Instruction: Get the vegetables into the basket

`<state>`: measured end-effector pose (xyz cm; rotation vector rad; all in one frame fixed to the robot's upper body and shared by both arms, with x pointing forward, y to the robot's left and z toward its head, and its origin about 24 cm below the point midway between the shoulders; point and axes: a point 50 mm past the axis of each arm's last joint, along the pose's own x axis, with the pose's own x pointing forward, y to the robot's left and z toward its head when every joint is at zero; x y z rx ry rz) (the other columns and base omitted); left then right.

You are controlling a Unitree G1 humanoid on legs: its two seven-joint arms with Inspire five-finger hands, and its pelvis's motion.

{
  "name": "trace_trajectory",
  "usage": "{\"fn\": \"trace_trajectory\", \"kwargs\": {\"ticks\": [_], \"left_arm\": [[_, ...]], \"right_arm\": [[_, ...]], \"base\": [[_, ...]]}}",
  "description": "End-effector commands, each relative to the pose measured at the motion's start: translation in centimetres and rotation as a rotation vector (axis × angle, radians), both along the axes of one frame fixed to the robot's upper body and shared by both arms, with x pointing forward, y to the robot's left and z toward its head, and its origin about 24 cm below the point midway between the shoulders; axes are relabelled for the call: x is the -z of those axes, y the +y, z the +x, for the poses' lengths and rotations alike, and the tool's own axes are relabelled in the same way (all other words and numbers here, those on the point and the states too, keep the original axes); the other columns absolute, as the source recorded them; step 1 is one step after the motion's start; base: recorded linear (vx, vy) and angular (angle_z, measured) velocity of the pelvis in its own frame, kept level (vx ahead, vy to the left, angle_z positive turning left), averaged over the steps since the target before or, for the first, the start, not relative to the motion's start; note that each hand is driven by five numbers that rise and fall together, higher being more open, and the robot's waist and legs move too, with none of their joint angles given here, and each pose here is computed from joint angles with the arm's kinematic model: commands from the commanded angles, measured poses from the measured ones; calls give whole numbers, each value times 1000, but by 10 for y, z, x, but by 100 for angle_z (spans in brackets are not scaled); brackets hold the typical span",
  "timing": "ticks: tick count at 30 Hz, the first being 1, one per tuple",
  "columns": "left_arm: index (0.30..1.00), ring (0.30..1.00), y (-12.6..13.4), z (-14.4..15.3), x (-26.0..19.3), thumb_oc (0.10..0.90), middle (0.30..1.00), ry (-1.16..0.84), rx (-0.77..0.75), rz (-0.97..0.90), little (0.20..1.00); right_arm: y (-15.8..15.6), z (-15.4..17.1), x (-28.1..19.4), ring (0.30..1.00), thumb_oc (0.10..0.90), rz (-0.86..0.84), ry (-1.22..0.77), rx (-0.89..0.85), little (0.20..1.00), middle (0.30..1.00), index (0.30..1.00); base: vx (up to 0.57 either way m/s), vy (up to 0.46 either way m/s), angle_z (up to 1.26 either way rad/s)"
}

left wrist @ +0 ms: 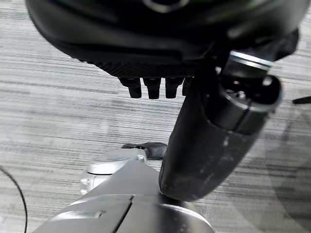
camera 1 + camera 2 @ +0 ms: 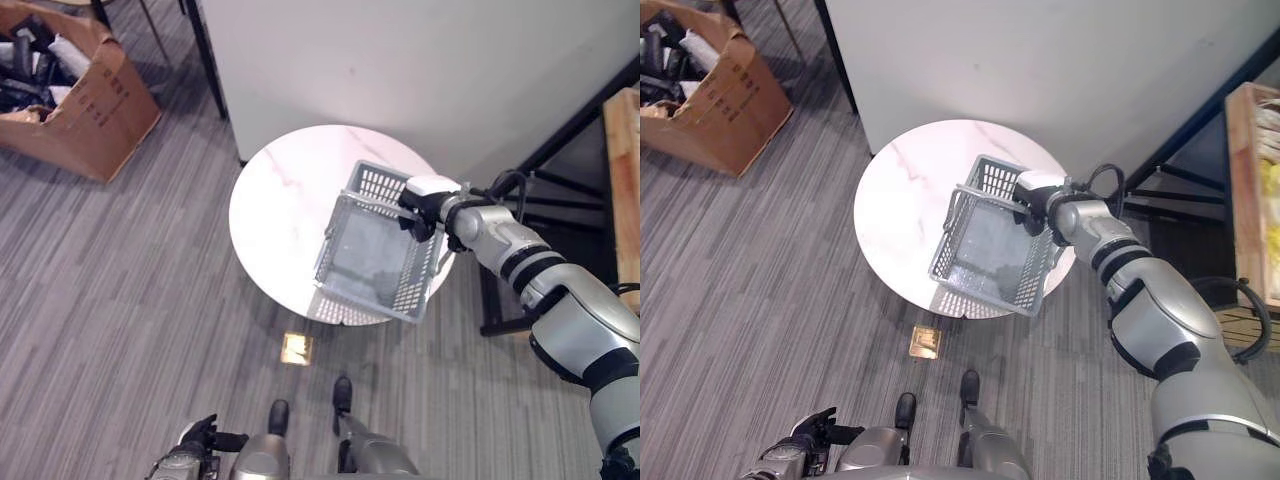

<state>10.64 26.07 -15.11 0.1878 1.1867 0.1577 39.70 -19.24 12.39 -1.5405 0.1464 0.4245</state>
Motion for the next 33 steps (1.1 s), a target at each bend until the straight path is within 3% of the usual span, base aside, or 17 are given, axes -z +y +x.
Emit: {"fn": "trace_trajectory", "kwargs": {"ticks": [1,13,17,33], "left_arm": [[1000,1000,0,-14,4,900,1000,68,55,-7,1000],[1000,1000,-4,-30,8,900,1000,124,58,-38,1000],[1000,1000,-12,-38,12,900,1000,163,103,-57,1000],[1000,1000,-16,-44,14,900,1000,199,157,-68,1000]], "right_arm": [[-31,10,-71,300,400,23,-207,90,300,300,300],[-61,-24,-48,300,400,62,-123,66,300,300,300],[-99,-45,-33,300,400,75,-80,169,300,300,300],[-178,-103,17,300,400,37,57,444,300,300,300]], "base": [[-93,-14,-6],[-78,-28,-8],[-47,-37,-12],[3,-20,-6]]}}
